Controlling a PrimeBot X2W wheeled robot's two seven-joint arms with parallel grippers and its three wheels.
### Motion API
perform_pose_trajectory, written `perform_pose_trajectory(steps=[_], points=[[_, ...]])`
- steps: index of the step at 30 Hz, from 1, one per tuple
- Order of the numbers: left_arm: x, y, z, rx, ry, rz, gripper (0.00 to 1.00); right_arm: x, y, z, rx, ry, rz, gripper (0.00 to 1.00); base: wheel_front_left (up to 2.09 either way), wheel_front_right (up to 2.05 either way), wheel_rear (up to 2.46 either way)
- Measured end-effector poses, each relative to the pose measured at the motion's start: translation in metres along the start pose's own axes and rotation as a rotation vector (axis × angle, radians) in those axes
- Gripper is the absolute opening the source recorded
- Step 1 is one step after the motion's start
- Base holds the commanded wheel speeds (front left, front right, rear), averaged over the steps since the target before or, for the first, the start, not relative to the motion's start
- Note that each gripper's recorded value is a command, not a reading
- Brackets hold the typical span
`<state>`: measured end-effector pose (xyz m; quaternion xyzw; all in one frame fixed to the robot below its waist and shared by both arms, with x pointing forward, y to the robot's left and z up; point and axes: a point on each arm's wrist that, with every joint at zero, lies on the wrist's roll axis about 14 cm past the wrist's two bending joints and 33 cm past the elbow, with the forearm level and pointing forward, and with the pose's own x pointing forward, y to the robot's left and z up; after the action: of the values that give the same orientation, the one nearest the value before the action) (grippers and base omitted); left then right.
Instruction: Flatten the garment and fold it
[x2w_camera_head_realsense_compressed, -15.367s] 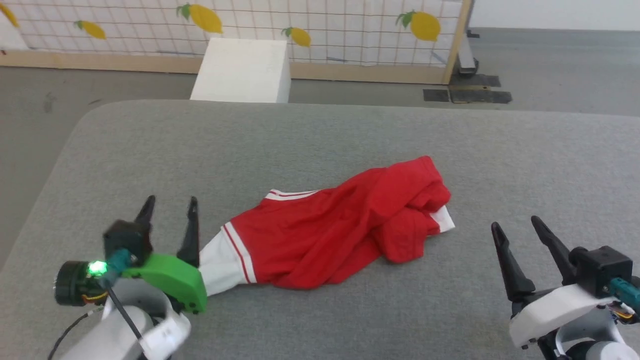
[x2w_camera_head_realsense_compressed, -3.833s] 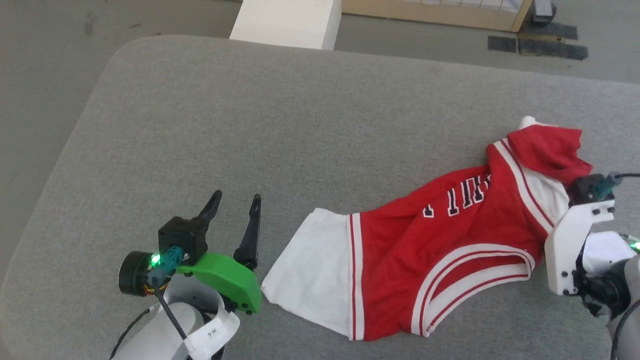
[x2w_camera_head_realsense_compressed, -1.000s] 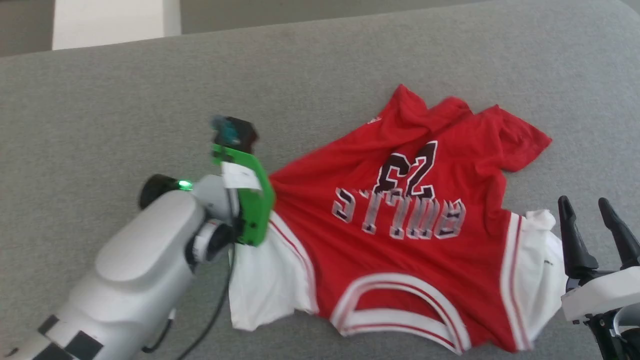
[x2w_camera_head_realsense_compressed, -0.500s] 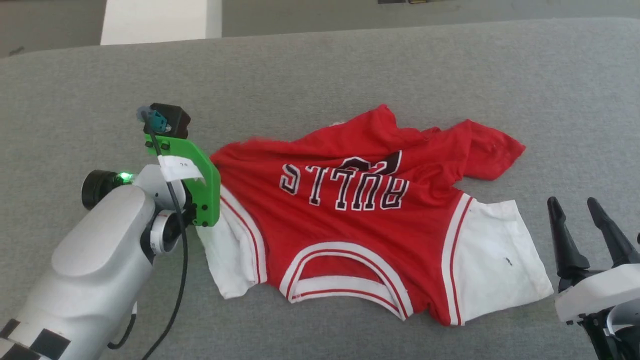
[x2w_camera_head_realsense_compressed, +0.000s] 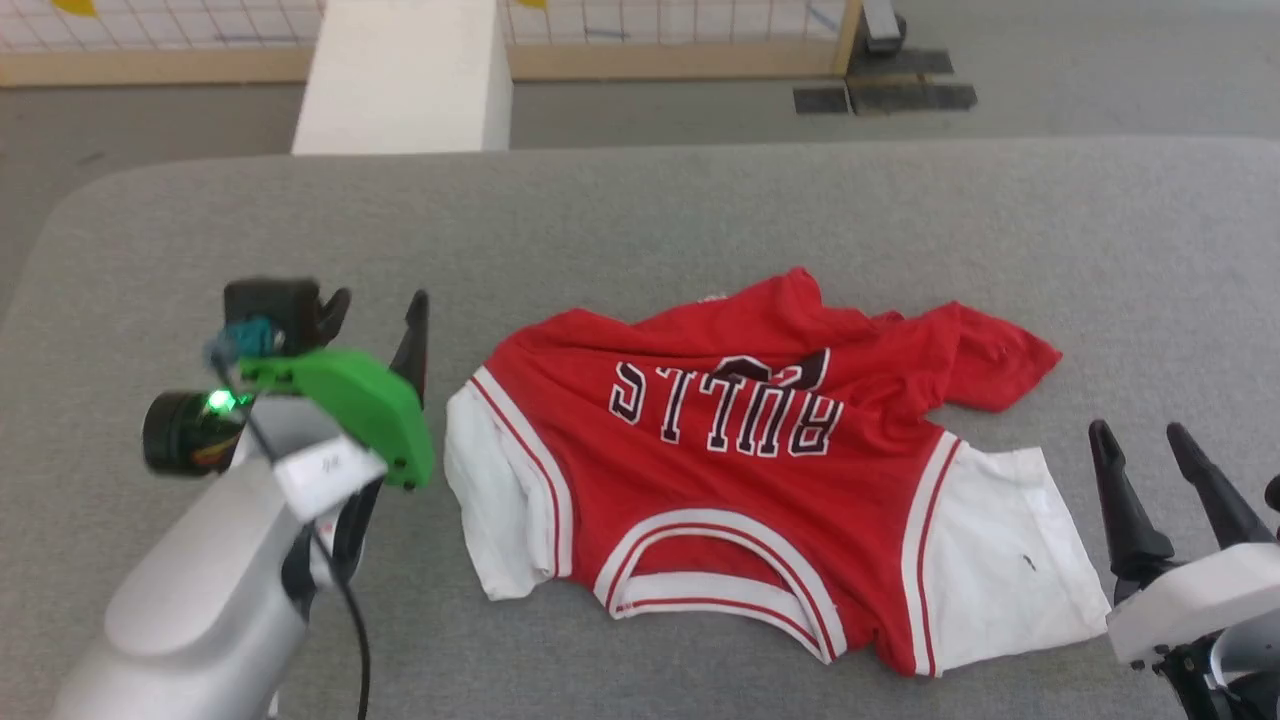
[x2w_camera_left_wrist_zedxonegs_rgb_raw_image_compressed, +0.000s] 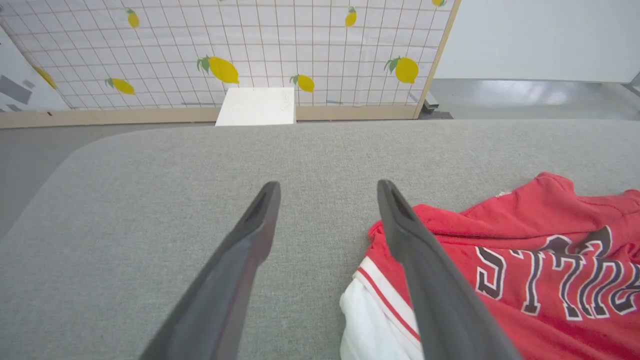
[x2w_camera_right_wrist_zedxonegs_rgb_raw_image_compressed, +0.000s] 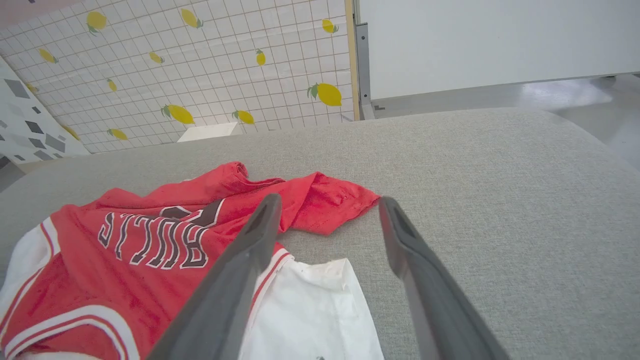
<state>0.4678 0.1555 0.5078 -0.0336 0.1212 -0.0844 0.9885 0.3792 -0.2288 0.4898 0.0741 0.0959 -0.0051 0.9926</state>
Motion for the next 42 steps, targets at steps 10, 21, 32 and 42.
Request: perform_pose_trajectory(steps=[10,21,32,42], points=[[-0.064,0.001,-0.057,-0.005,0.211,0.008,1.00,-0.002,0.016,0.006,0.002,-0.010,0.046,1.00,0.00,0.00,0.00],[-0.103,-0.040,-0.119,-0.067,0.701,-0.103,1.00,-0.001,0.010,-0.013,0.006,0.047,0.028,1.00,0.00,0.00,0.00],[-0.088,-0.038,-0.148,-0.090,0.807,-0.075,1.00,0.002,-0.005,-0.032,0.001,0.104,-0.022,1.00,0.00,0.00,0.00],[-0.079,-0.050,-0.162,-0.094,0.852,-0.120,1.00,0.004,-0.016,-0.042,-0.004,0.132,-0.057,1.00,0.00,0.00,0.00]])
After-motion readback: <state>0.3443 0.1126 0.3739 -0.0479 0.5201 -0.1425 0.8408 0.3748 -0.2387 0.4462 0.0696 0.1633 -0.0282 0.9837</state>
